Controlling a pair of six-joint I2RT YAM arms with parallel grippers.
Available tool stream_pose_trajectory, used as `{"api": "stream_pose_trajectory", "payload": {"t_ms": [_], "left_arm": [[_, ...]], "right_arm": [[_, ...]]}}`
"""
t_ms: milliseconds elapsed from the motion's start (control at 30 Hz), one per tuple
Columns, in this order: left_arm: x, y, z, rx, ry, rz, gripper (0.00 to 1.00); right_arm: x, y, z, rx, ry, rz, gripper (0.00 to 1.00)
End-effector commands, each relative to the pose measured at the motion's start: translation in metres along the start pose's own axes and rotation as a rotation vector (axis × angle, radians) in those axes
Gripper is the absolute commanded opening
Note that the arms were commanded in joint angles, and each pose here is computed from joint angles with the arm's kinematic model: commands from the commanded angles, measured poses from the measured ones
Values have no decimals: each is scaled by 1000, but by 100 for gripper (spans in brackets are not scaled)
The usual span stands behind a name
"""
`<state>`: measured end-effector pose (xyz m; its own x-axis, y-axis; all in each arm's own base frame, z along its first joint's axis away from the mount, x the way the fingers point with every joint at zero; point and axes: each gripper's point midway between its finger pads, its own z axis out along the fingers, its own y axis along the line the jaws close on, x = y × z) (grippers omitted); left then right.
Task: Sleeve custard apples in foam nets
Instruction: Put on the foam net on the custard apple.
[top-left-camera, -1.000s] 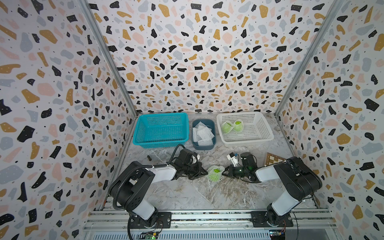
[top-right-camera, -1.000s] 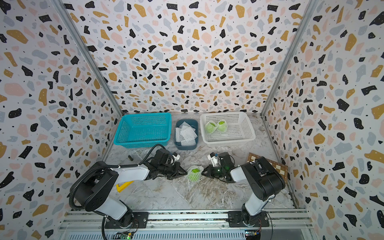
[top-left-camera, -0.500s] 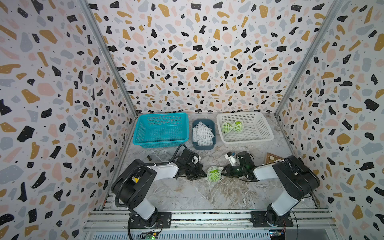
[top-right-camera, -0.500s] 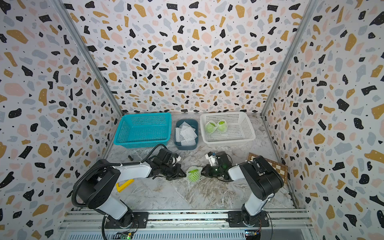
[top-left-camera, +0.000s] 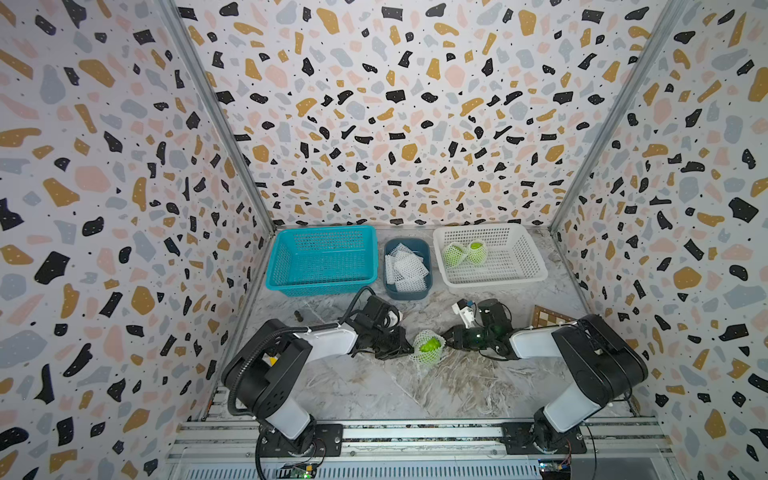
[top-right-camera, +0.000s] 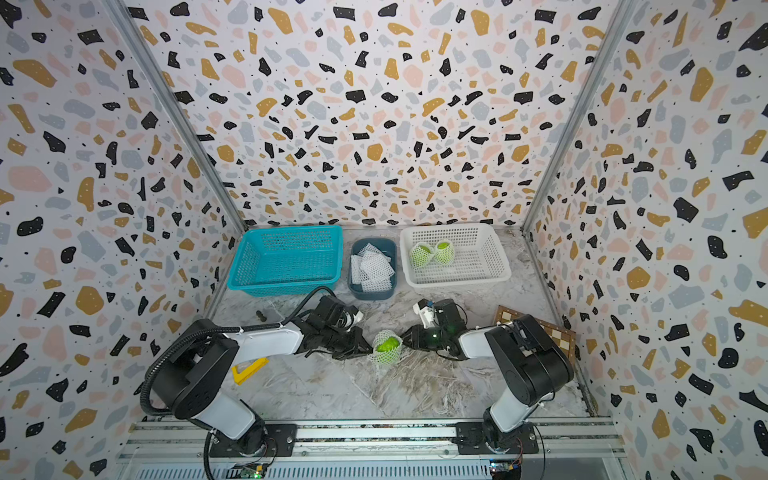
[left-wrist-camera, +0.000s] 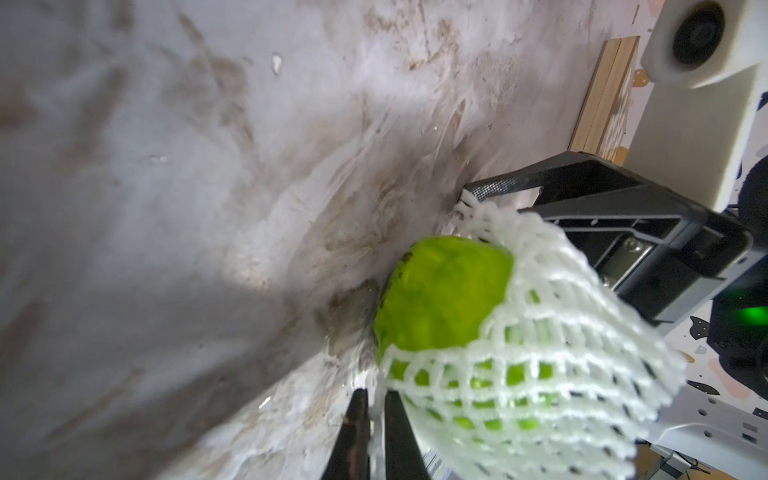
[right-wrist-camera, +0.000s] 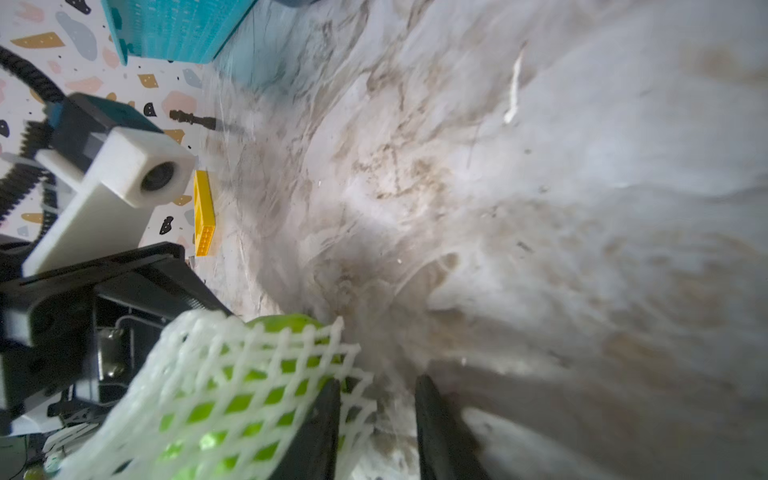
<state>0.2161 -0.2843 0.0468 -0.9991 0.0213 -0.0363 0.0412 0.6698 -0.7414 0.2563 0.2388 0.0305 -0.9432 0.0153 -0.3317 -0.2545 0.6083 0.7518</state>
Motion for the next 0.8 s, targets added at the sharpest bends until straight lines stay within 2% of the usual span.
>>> {"api": "stream_pose_trajectory", "payload": {"t_ms": [0,100,233,467,600,733,767], "left_arm": [[-5,-12,-4,11,-20,42,13],[-5,-12,-3,11,-19,45,15],[-4,-10,-1,4,-12,37,17],[2,3,-2,-48,-8,19,31],[3,3,-5,-55,-21,15,34],[1,-1,-12,-46,-49,15,36],[1,-2,-14,-45,-56,18,37]], "right_arm": [[5,-19,-9,110,6,18,37],[-2,-20,-15,142,-10,6,43],[-7,-20,-21,182,-20,-18,46],[-21,-12,-42,258,-60,-81,61],[-29,3,-55,293,-91,-136,68],[-32,24,-65,300,-115,-196,85],[-31,30,-66,297,-111,-214,86]]}}
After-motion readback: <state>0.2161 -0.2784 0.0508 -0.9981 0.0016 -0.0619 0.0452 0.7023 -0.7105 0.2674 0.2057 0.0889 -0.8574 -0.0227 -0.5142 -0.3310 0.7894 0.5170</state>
